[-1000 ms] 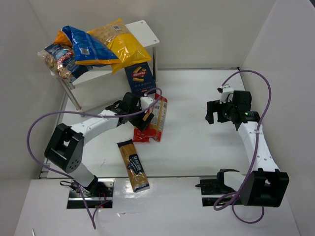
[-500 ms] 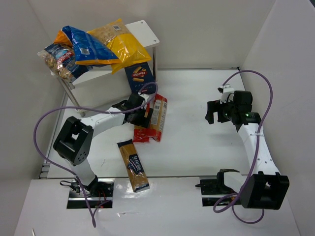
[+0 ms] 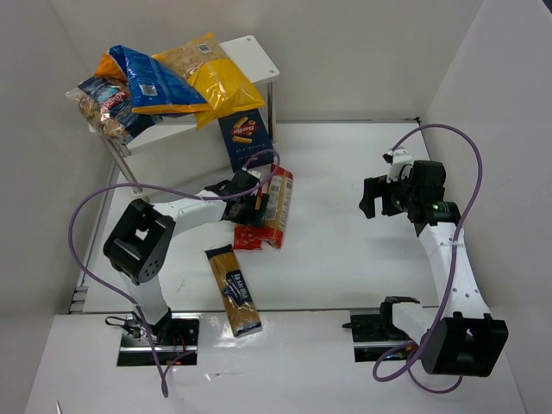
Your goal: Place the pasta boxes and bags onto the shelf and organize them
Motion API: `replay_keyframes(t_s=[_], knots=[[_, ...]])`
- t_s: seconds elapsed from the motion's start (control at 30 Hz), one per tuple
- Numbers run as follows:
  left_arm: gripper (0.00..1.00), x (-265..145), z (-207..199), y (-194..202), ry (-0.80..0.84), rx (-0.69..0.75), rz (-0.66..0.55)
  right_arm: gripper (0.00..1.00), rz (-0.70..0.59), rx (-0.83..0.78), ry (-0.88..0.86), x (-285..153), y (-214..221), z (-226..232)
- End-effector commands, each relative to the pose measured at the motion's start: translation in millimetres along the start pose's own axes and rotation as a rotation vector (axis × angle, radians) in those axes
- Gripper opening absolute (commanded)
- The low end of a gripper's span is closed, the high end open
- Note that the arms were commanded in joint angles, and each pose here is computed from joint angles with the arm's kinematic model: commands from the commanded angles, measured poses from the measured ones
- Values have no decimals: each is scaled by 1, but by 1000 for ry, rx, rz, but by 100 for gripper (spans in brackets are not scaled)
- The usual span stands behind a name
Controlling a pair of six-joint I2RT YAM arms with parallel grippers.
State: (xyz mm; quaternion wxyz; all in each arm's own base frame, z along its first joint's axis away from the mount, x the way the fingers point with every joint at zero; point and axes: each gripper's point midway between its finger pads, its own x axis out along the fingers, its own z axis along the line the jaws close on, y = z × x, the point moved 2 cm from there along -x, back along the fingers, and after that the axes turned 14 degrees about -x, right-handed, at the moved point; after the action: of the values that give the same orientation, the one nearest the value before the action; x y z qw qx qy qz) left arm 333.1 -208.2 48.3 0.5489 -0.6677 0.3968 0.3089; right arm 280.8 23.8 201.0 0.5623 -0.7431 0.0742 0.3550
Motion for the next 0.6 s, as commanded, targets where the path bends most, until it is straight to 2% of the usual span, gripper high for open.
replay_keyframes(t_s=[0.0,0.23,0.33,0.4,0.43,0.53,0.57], knots=[[93,17,19,19,-79,-25,50,100,-63,-20,12,-4,-14,-2],[93,22,37,24,-100,-47,94,100,-71,-23,16,-6,-16,-1],[87,27,33,29,-89,-19,115,100,-71,-23,16,-6,-16,-1],[76,30,32,33,-91,-9,127,100,-71,-23,16,-6,-16,-1],[60,32,32,37,-86,0,145,100,-71,-23,16,-6,-16,-1],[30,33,31,39,-82,9,160,100,-71,-23,16,-6,-16,-1],[13,30,28,32,-70,18,141,100,-71,-23,16,-6,-16,-1]])
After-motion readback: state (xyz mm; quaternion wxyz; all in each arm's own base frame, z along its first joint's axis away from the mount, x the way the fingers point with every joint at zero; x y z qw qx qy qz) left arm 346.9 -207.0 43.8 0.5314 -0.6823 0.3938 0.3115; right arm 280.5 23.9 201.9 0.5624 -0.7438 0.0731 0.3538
